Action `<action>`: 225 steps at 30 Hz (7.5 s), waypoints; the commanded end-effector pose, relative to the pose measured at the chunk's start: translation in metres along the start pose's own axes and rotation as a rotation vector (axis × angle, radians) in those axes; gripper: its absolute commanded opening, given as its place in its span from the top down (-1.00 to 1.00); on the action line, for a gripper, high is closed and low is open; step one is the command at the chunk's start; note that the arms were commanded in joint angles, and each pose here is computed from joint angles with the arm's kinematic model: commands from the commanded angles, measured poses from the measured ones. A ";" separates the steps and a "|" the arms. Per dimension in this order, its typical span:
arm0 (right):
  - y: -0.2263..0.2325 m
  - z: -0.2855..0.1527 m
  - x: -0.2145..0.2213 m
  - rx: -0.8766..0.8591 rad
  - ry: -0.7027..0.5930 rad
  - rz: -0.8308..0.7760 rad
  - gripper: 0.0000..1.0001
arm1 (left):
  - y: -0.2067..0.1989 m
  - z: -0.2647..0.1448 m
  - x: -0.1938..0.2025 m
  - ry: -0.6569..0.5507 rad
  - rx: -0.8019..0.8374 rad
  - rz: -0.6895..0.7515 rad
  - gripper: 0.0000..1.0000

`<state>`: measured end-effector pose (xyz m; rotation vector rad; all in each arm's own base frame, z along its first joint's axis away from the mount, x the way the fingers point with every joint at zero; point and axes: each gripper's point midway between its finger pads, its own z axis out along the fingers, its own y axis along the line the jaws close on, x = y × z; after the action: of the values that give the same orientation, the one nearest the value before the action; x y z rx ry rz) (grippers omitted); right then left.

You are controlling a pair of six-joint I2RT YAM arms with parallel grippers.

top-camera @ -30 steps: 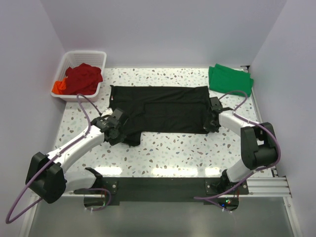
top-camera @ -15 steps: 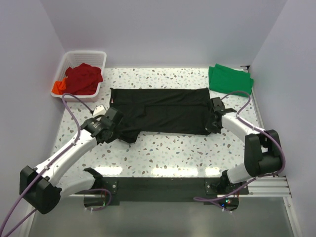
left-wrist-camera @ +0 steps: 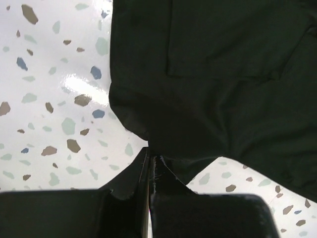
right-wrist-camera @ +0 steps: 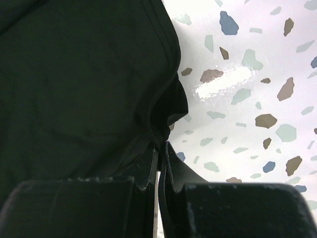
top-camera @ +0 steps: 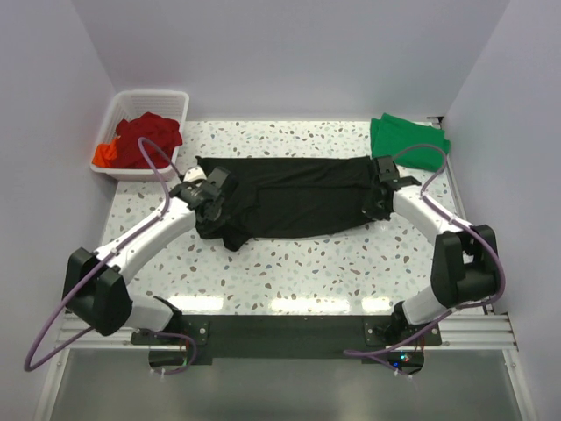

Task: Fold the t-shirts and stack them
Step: Fold the tshirt

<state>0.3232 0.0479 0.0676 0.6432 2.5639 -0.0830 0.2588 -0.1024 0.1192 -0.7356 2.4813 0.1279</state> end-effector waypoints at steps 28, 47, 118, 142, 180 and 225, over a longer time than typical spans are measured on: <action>0.049 0.040 -0.100 0.035 -0.063 0.097 1.00 | -0.053 0.068 -0.140 -0.129 -0.042 -0.063 1.00; 0.062 0.073 -0.120 0.038 -0.041 0.115 0.77 | -0.072 0.114 -0.159 -0.099 -0.061 -0.029 1.00; 0.148 0.007 -0.085 -0.255 -0.096 -0.160 0.08 | -0.122 0.128 -0.076 0.127 0.303 0.070 0.39; 0.152 0.014 -0.085 -0.249 -0.085 -0.171 0.08 | -0.174 0.126 -0.131 -0.051 0.396 0.181 1.00; 0.161 0.020 -0.077 -0.276 -0.056 -0.186 0.09 | -0.125 0.087 -0.142 -0.224 0.206 0.207 0.09; 0.161 0.024 -0.084 -0.241 -0.067 -0.209 0.10 | -0.161 0.164 -0.142 -0.164 0.237 0.269 0.24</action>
<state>0.4649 0.1496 0.0855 0.2969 2.5379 0.1440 0.4914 -0.1343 0.0448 -0.3095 2.4794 -0.0014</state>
